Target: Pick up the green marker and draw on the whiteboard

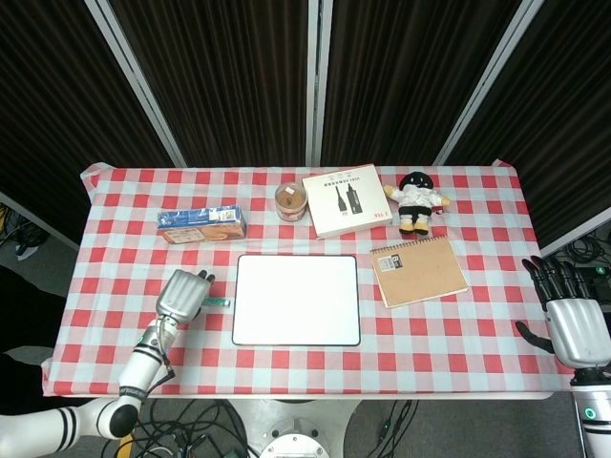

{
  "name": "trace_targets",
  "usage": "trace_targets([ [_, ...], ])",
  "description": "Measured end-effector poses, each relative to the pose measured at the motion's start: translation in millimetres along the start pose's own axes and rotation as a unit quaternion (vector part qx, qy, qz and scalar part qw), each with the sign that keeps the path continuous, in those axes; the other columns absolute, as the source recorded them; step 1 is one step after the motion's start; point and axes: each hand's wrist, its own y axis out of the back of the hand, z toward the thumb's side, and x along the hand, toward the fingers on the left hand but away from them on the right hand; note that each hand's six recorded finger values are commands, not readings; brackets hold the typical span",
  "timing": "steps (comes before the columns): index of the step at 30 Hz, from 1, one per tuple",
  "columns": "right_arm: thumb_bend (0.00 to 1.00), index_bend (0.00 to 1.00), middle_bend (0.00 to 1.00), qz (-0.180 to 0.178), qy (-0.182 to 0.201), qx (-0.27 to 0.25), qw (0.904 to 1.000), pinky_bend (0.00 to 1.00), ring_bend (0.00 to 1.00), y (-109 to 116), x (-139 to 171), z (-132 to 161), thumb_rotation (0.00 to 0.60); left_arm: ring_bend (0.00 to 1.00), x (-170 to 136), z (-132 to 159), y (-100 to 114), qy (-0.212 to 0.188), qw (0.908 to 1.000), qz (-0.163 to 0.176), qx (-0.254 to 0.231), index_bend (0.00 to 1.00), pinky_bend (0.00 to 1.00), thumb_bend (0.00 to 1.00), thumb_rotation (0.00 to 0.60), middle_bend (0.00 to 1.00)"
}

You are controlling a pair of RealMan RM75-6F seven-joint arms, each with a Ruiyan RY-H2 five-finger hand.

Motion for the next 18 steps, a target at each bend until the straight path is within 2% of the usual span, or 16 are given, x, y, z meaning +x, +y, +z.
trace_targets([
  [7,0.1,0.0,0.04,0.002,-0.007,-0.003,1.0,0.0,0.0,-1.6,3.0,-5.0,0.6,0.76,9.4,18.4,-9.9,0.012,0.9995,-0.03,0.001,0.42,0.87,0.26,0.6,0.44],
  [18,0.1,0.0,0.03,0.006,-0.012,-0.008,0.9999,0.0,0.0,-4.8,4.4,-9.6,0.6,0.78,17.4,25.2,-17.1,0.028,0.9983,-0.05,-0.011,0.46,0.89,0.3,0.6,0.48],
])
